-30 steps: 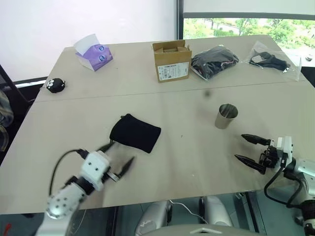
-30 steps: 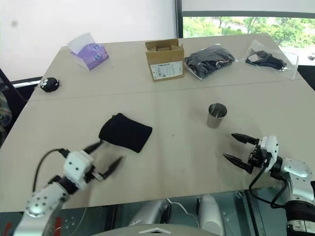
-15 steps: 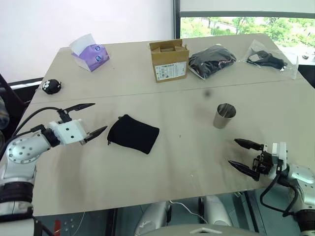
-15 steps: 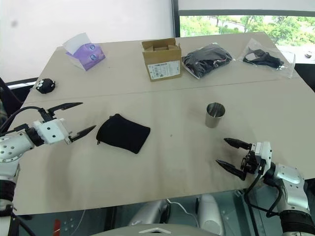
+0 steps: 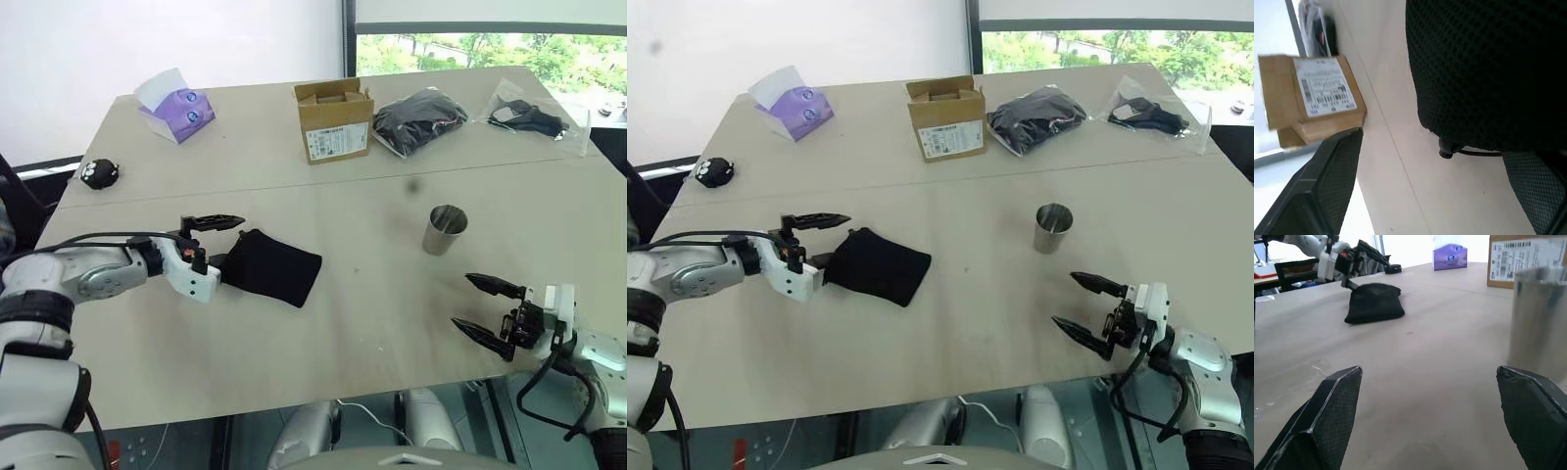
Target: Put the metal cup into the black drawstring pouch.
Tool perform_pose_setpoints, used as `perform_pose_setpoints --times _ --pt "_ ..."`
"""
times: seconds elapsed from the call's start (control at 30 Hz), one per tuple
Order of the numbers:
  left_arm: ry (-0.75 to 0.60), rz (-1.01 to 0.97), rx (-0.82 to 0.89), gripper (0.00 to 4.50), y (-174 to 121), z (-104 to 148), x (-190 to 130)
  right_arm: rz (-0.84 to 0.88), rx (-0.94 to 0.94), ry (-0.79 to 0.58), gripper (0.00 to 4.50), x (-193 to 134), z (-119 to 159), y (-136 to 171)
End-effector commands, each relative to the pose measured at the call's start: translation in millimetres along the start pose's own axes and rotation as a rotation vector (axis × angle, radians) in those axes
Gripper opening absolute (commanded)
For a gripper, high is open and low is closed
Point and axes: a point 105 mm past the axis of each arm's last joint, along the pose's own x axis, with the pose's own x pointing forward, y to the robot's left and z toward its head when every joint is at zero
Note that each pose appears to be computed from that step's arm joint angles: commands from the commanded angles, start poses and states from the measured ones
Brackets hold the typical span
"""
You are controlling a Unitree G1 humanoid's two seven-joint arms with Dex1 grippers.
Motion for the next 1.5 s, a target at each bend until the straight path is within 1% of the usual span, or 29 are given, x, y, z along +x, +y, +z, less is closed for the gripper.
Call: perform_pose_setpoints --times 0.03,0.1,0.2,0.3,0.37,0.47,0.53,0.57,0.6,0.67,0.7,0.83,0.87,1.03,1.17,1.27,1.4,1.5 --pt "-0.049 0.030 0.025 4.50 2 5 -3 0.064 -0.012 -0.082 4.45 3 20 9" --pt "-0.090 0.043 0.032 4.50 4 11 -3 0.118 -0.028 -0.075 4.45 4 22 14" --pt "-0.140 0.040 0.045 4.50 3 19 -3 0.156 -0.048 -0.057 4.45 5 22 16" --pt "-0.182 0.031 0.047 4.50 1 26 -3 0.158 -0.053 -0.060 4.45 6 22 13" --pt "-0.251 0.030 0.038 4.50 -1 40 -2 0.154 -0.056 -0.065 4.45 9 23 11" --pt "-0.306 0.056 0.031 4.50 2 51 -2 0.146 -0.055 -0.072 4.45 10 24 10" --pt "-0.338 0.082 0.033 3.89 6 58 -1 0.143 -0.052 -0.074 4.50 10 23 12" --pt "-0.352 0.096 0.034 3.70 8 61 -1 0.143 -0.050 -0.074 4.50 10 22 13" --pt "-0.368 0.118 0.033 3.41 11 65 -1 0.143 -0.048 -0.074 4.50 10 22 14" --pt "-0.397 0.152 0.030 2.50 17 72 0 0.139 -0.045 -0.074 4.50 10 21 15" --pt "-0.409 0.164 0.029 2.14 19 75 1 0.136 -0.044 -0.073 4.50 10 21 15" --pt "-0.419 0.162 0.009 0.23 17 81 6 0.132 -0.042 -0.073 4.50 10 20 17" --pt "-0.419 0.159 0.005 0.06 16 82 7 0.132 -0.042 -0.073 4.50 10 20 17" --pt "-0.423 0.144 -0.011 0.06 11 88 16 0.117 -0.046 -0.077 4.50 10 21 16" --pt "-0.385 0.167 -0.065 0.06 16 85 22 0.109 -0.050 -0.079 4.50 11 22 15" --pt "-0.256 0.280 -0.195 0.06 37 66 30 0.101 -0.066 -0.089 4.50 13 26 13" --pt "-0.020 0.495 -0.527 0.06 68 23 30 0.044 -0.109 -0.102 4.50 17 32 5" --pt "0.150 0.539 -0.745 0.06 72 1 26 -0.164 -0.135 -0.033 4.50 15 31 -28"
